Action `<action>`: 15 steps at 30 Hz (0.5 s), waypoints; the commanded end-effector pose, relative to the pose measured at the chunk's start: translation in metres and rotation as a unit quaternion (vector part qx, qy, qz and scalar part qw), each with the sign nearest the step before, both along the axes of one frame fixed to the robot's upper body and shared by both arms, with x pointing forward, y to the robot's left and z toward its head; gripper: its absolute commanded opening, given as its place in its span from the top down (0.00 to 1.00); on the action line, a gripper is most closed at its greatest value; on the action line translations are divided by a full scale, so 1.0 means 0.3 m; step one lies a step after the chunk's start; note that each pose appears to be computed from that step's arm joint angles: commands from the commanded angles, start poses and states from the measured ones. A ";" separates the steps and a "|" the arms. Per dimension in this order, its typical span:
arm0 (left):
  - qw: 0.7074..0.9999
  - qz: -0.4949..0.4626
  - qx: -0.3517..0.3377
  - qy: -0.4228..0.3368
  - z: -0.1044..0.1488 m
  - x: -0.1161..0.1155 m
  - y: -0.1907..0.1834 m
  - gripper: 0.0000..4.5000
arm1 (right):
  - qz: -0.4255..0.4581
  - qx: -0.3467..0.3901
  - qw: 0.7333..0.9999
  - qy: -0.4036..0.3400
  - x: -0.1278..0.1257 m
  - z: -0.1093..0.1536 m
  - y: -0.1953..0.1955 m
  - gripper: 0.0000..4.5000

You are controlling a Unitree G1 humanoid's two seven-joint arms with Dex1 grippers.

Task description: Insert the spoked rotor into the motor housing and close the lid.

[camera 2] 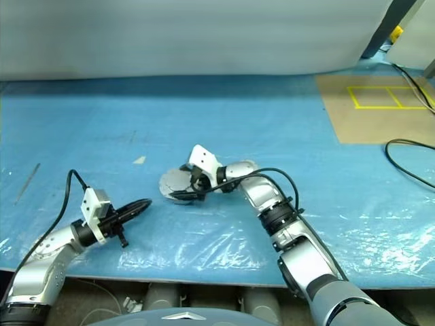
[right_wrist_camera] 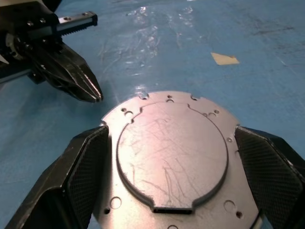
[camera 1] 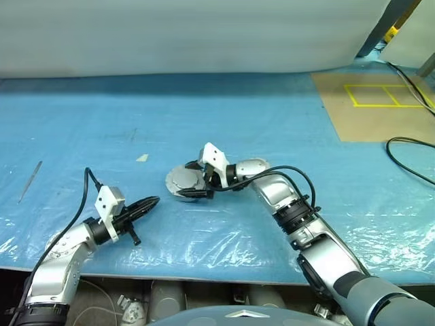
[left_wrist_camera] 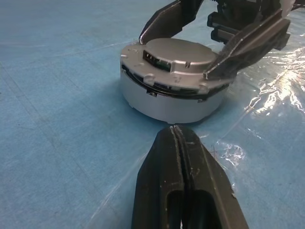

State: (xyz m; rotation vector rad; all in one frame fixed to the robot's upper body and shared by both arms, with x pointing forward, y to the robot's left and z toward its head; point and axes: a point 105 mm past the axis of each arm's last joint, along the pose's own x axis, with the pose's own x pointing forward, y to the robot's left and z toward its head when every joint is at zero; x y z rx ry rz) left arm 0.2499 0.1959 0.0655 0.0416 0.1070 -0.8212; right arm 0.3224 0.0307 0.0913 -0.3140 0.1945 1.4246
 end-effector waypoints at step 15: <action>0.997 0.041 -0.007 -0.062 0.057 0.038 0.012 1.00 | -0.008 -0.024 0.998 -0.050 0.030 -0.007 -0.003 0.34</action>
